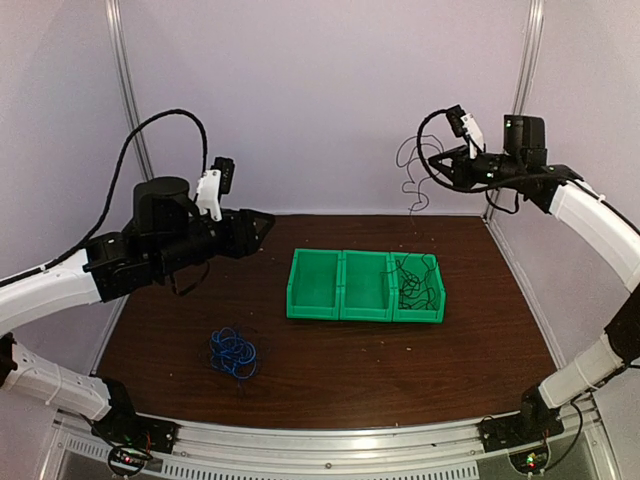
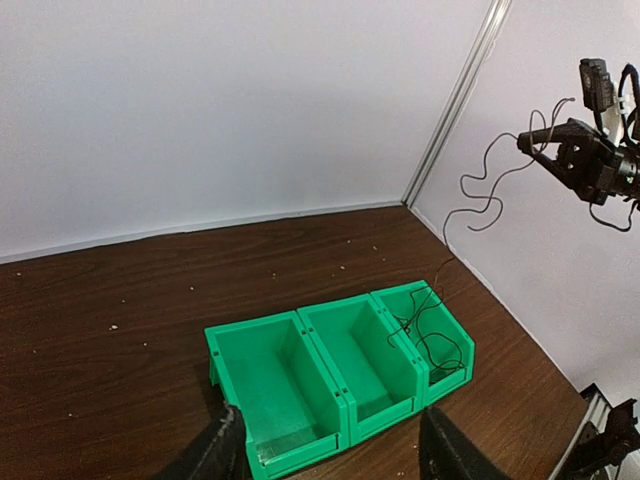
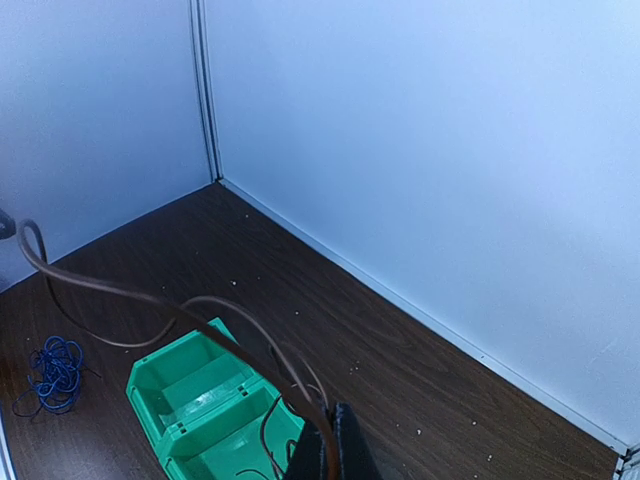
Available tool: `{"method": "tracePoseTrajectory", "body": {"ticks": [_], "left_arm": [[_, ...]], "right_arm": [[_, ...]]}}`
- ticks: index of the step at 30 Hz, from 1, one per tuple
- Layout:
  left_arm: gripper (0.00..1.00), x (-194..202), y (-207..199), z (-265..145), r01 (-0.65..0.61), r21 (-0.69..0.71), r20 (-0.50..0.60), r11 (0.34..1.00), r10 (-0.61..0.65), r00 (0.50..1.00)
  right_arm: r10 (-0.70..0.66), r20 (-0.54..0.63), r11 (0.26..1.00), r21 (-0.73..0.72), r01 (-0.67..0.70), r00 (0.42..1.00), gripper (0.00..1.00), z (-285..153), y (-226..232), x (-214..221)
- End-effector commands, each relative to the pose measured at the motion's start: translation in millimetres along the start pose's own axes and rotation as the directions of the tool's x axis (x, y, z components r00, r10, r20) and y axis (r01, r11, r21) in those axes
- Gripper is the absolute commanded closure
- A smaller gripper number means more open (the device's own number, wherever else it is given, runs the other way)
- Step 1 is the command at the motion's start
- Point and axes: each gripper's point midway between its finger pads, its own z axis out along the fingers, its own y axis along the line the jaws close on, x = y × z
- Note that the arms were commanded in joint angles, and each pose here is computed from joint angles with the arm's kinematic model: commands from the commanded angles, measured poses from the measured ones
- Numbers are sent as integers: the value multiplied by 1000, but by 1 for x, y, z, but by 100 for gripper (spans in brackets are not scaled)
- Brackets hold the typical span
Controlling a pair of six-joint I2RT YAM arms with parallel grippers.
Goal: Untangle the cables
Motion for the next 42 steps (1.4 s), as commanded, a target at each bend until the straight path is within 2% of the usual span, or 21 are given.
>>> {"method": "tracePoseTrajectory", "body": {"ticks": [1,14,21,27,38,42], "left_arm": [[40,-1,3,1,-10,-15,22,1000,11,1000],[40,6,5,4,-9,-17,5,1000,9,1000],[40,11,7,3,-2,-21,-1,1000,2,1000],[40,13,8,4,-7,-28,-6,1000,7,1000],[40,20,10,13,-22,-41,-28,999,21,999],[40,22,10,15,-29,-44,-32,999,28,999]], "right_arm": [[-27,39,999,33,26,999,100,-14,-4,-17],[-5,-25,996,92,7,1000,100,-8,-24,22],[13,-162,998,56,-3,987,100,15,-25,88],[91,-281,995,-13,-99,955,100,33,-12,160],[183,-422,975,-38,-219,888,100,47,-1,237],[193,-461,972,-31,-232,867,100,48,0,253]]}}
